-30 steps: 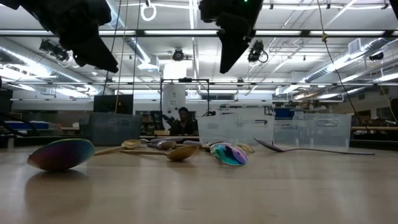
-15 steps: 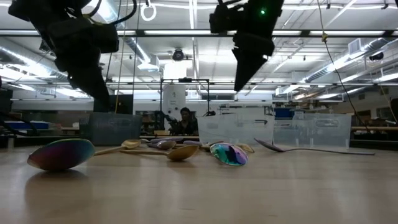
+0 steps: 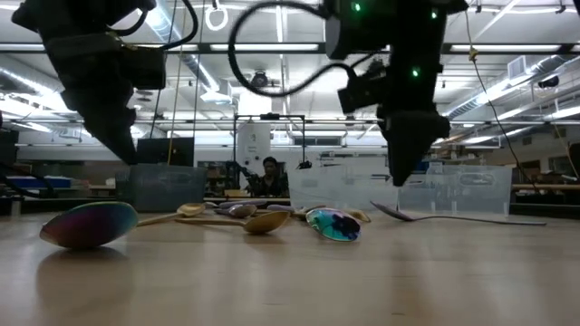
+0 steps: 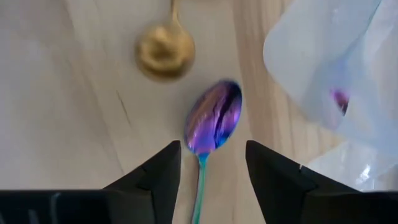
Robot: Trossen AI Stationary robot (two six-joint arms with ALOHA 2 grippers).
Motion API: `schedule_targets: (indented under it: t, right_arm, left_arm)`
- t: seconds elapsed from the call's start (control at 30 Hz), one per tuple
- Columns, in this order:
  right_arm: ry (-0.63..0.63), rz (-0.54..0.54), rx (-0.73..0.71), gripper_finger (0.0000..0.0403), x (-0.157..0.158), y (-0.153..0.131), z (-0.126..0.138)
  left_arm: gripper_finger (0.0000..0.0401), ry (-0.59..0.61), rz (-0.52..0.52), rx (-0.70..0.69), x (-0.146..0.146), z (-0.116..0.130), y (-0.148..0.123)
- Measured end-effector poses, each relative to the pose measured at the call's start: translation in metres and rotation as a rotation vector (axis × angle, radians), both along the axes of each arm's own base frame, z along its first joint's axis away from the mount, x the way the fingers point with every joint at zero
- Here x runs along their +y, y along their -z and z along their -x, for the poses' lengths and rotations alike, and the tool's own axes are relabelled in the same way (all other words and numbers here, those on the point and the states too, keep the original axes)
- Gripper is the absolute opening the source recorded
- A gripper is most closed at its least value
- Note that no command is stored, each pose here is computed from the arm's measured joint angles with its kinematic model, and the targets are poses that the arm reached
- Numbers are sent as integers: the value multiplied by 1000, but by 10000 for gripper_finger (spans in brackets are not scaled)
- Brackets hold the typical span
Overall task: Sort silverware by color (type)
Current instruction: Put the blue spoon into the left transparent bin
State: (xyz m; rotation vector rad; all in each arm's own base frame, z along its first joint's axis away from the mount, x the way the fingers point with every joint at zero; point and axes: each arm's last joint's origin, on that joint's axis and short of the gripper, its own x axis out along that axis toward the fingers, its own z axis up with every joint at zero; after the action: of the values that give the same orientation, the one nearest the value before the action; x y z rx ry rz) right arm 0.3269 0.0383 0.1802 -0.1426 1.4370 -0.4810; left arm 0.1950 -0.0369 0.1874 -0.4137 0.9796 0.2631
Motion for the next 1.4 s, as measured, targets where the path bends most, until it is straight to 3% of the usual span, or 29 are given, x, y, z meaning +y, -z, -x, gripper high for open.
schedule_targets:
  t: [0.63,1.13,1.27,1.4]
  right_arm:
    - [80,-246,113,169,-44,25,14]
    - [109,-328,139,165,-52,43,28]
    - [109,-352,125,141,-52,44,27]
    - [104,-397,109,91,-52,44,25]
  left_arm:
    - [141,37,45,78,-1,6,3]
    - [141,38,45,78,-1,6,3]
    - [141,37,46,69,-1,5,3]
    - [141,37,49,56,-1,4,2]
